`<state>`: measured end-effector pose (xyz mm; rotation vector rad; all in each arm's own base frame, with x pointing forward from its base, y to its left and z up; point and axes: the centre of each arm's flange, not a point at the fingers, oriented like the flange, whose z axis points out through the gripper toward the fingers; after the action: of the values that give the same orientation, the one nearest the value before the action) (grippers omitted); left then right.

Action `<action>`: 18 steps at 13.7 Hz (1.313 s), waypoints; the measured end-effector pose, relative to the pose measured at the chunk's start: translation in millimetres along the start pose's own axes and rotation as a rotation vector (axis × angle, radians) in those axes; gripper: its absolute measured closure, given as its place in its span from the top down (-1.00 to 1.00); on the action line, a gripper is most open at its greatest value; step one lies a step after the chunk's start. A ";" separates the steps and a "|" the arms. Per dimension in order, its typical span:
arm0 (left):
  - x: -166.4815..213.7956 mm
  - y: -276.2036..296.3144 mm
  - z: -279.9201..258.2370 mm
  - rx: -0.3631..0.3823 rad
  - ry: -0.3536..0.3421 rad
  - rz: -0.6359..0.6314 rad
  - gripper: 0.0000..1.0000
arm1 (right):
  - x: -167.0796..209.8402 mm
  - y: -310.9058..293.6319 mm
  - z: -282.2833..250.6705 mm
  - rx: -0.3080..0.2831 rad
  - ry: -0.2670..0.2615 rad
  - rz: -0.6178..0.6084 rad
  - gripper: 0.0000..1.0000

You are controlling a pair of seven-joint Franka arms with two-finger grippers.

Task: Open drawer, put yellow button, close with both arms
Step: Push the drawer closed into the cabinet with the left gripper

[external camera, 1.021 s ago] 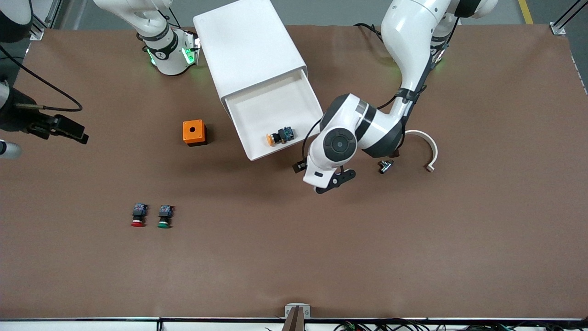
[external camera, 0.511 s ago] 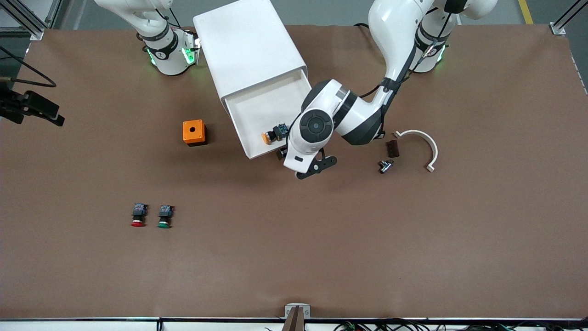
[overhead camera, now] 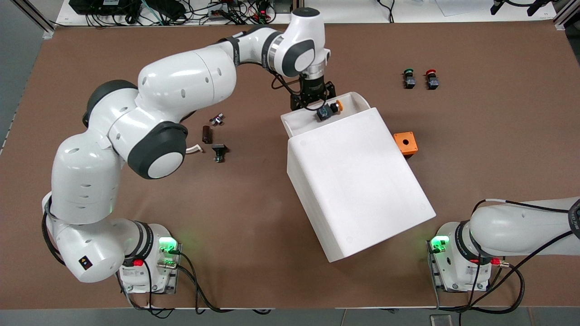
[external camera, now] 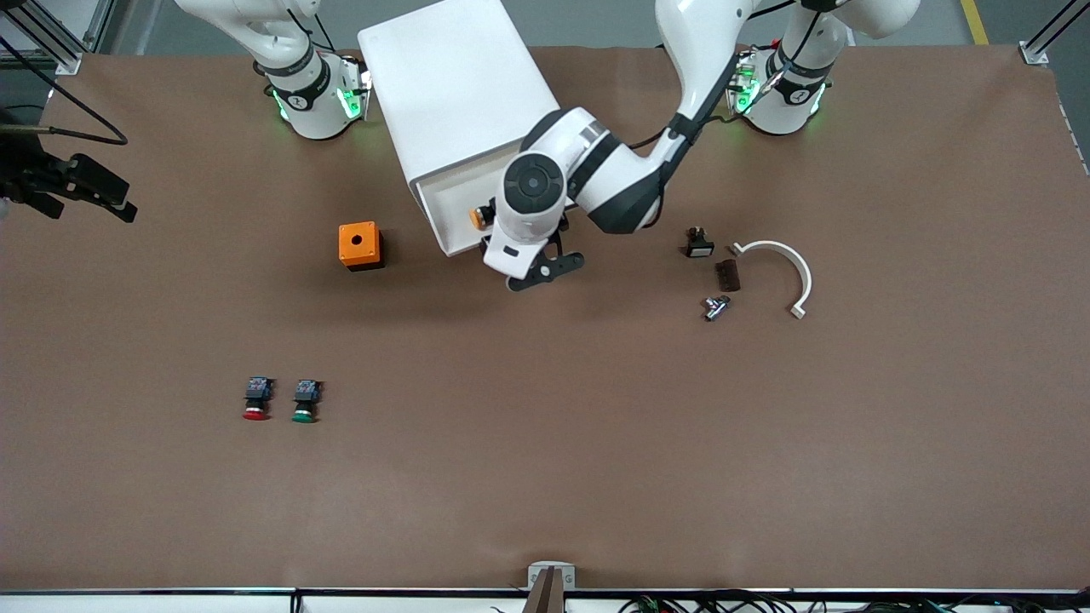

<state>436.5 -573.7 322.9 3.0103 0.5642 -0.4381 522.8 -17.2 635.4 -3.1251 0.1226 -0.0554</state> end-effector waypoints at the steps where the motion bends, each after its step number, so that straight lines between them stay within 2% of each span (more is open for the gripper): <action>1: -13.9 3.8 4.5 0.008 -0.001 -0.002 1.00 | 0.4 0.1 -0.4 0.000 0.004 0.000 1.00; 5: -57.5 13.3 19.4 0.027 -0.023 0.000 1.00 | 1.7 6.1 -4.4 -0.001 0.018 0.011 1.00; 12: -85.8 17.3 30.4 0.029 -0.090 0.015 1.00 | 3.2 16.3 -6.8 -0.001 0.032 0.031 1.00; 18: -74.5 15.4 28.0 0.023 -0.095 0.000 1.00 | 4.1 14.4 -7.8 -0.001 0.042 0.027 1.00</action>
<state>368.0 -616.7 317.1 2.9916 0.5552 -0.5876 525.5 -32.0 643.1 -3.1239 0.1654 -0.1207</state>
